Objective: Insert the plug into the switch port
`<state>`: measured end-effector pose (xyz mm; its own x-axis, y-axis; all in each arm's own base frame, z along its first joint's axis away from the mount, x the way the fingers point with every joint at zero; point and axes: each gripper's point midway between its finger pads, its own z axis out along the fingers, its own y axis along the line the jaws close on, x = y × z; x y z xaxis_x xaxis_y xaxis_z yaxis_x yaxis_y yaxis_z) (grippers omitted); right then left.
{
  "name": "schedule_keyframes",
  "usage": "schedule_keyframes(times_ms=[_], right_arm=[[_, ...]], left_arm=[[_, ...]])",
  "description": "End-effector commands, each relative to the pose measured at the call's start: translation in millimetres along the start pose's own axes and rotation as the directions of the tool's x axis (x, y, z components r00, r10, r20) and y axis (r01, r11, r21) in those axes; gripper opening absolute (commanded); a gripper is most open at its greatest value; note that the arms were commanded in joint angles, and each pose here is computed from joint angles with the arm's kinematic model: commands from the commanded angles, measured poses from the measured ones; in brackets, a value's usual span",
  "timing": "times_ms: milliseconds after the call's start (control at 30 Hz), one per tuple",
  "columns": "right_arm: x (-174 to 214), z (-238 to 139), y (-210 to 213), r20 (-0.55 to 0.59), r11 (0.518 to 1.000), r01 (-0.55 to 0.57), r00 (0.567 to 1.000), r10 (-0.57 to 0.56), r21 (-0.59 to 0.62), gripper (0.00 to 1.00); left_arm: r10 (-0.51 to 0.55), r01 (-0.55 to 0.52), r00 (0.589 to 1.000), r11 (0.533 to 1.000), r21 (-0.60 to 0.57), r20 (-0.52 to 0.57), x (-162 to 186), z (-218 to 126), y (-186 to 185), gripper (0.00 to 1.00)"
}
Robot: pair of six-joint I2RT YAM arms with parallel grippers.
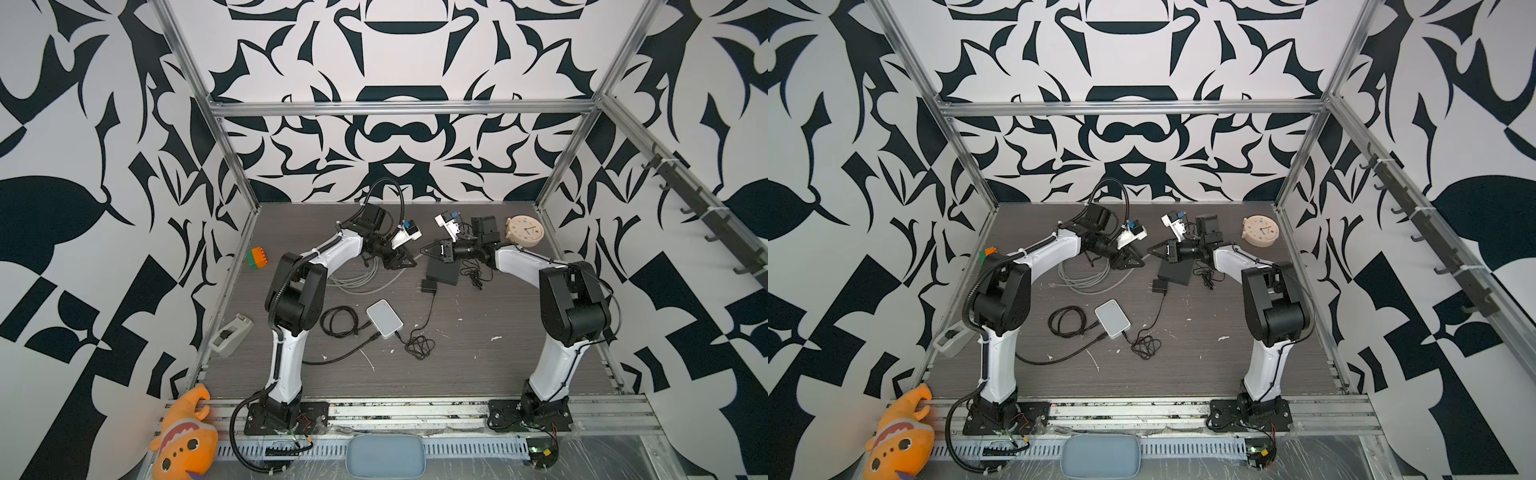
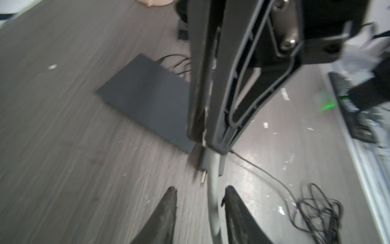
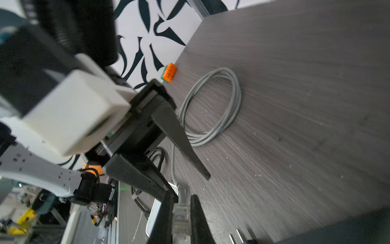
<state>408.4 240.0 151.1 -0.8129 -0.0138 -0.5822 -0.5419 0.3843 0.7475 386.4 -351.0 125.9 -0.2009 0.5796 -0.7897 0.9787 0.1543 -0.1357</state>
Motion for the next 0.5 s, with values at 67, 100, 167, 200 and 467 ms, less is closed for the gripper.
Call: schedule_keyframes(times_ms=[67, 100, 167, 200, 467], right_arm=[[-24, -10, 7, 0.147, 0.956, -0.286, 0.950, 0.275, 0.060, 0.08], [-24, -10, 11, 0.145, 0.950, -0.307, 0.944, 0.296, 0.061, 0.08], [-25, -14, 14, 0.157, 0.938, -0.341, 0.932, 0.328, 0.066, 0.07], [-24, -16, 15, 0.159, 0.930, -0.361, 0.925, 0.346, 0.077, 0.07], [-16, -21, 16, 0.158, 0.897, -0.429, 0.898, 0.410, 0.106, 0.06]], left_arm=[[0.203, -0.218, 0.976, 0.938, -0.271, -0.082, -19, 19, 14, 0.46], [0.206, -0.220, 0.975, 0.934, -0.282, -0.080, -20, 23, 15, 0.46], [0.202, -0.215, 0.977, 0.934, -0.286, -0.073, -23, 28, 14, 0.44], [0.200, -0.210, 0.978, 0.932, -0.294, -0.064, -24, 29, 15, 0.42], [0.200, -0.196, 0.980, 0.942, -0.271, -0.013, -34, 27, 6, 0.10]])
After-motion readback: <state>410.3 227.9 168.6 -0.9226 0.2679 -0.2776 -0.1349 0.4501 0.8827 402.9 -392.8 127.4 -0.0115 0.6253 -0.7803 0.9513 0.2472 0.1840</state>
